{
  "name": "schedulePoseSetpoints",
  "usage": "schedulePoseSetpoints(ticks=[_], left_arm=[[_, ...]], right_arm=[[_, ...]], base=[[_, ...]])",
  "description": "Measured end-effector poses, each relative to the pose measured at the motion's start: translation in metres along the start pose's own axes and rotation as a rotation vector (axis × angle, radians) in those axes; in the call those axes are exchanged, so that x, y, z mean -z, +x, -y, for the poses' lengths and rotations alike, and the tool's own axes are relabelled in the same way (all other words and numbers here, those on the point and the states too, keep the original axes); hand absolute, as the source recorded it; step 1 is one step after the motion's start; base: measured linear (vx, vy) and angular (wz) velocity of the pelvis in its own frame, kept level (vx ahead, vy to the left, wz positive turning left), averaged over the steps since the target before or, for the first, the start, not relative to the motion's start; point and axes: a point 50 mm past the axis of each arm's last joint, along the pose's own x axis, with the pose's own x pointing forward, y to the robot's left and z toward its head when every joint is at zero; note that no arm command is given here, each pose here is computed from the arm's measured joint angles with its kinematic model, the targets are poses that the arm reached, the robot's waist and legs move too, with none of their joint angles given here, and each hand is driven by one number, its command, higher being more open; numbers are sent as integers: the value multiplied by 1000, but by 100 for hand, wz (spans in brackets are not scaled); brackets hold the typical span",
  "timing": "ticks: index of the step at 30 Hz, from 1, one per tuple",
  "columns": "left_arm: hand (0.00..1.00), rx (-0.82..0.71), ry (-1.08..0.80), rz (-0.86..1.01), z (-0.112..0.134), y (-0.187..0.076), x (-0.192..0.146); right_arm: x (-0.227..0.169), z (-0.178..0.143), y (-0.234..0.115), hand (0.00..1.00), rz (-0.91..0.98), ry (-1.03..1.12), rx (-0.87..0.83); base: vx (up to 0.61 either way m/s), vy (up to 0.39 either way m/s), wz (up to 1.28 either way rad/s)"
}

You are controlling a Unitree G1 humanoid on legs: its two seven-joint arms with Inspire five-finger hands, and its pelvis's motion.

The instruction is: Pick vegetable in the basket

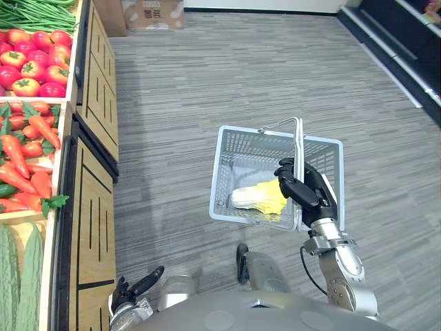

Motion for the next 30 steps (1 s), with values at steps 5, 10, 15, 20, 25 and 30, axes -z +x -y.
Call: schedulePoseSetpoints(ticks=[5,10,15,20,25,30], left_arm=[[100,32,-16,28,17,2,-9],[100,71,-35,53,35,4,-19],[100,85,-26,47,39,3,-17],[100,91,-44,50,39,2,-17],[100,86,-66,91,35,3,-27],[100,49,-52,57,19,1,-15]], right_arm=[[-3,3,2,0,14,-3,26],[-9,1,6,0,55,23,39],[-3,5,-3,0,35,56,71],[1,16,-16,0,7,66,130],[-4,17,-21,0,25,74,140],[-11,20,-23,0,48,59,153]], base=[[443,-267,32],[370,-286,34],[289,-215,20],[275,-126,-3],[222,113,-12],[340,265,-16]])
